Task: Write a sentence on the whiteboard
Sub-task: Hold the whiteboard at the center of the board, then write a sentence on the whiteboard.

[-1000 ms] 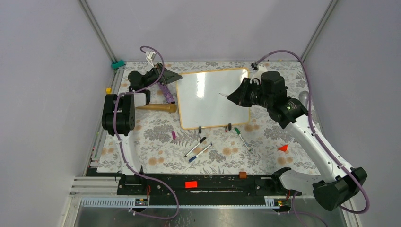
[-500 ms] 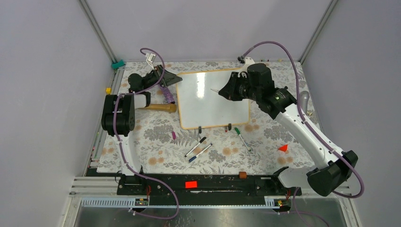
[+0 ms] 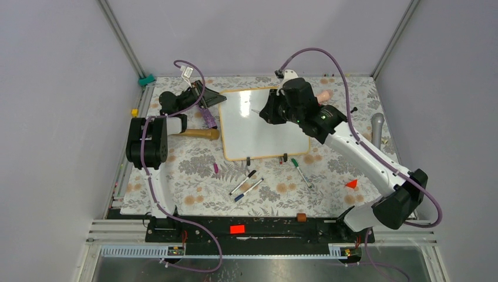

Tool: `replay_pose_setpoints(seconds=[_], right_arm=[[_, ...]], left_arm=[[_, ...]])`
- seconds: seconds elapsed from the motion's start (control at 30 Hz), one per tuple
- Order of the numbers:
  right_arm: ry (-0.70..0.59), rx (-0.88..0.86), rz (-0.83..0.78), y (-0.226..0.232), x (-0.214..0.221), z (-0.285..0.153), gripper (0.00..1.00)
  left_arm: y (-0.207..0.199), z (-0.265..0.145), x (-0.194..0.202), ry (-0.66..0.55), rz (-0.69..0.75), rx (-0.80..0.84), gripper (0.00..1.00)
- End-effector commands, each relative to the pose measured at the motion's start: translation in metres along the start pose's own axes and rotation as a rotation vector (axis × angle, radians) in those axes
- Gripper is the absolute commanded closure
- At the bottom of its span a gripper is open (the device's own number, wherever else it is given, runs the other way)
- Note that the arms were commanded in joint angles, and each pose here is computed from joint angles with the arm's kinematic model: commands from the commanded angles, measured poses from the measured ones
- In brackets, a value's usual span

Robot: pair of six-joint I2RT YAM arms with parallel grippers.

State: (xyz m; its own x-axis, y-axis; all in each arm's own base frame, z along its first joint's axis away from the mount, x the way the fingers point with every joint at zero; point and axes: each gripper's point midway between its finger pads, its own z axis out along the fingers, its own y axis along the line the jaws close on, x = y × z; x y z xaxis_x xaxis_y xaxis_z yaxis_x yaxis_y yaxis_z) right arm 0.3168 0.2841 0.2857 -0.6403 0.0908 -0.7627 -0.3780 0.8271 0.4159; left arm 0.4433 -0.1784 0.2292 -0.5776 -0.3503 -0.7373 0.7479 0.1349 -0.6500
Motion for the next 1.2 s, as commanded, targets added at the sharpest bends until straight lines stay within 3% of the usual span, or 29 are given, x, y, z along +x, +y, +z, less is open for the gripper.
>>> replay_pose_setpoints(seconds=[0.0,0.17,0.4,0.57,1.17], right_arm=[[-0.116,0.048,-0.043,0.017,-0.031,0.002,1.00],[-0.109,0.045,-0.064,0.028,-0.029,0.015,1.00],[-0.104,0.064,-0.088,0.031,-0.029,0.028,1.00],[-0.102,0.072,-0.116,0.038,-0.030,0.037,1.00],[-0.128,0.135,-0.237,0.057,-0.037,0.076,1.00]], left_arm=[[-0.024,0.003,-0.009,0.012,0.140,0.053,0.63],[-0.020,0.003,-0.006,0.029,0.130,0.058,0.73],[-0.017,0.003,-0.005,0.046,0.125,0.064,0.80],[-0.012,0.004,-0.003,0.053,0.117,0.065,1.00],[-0.004,0.002,0.005,0.080,0.135,0.070,0.99]])
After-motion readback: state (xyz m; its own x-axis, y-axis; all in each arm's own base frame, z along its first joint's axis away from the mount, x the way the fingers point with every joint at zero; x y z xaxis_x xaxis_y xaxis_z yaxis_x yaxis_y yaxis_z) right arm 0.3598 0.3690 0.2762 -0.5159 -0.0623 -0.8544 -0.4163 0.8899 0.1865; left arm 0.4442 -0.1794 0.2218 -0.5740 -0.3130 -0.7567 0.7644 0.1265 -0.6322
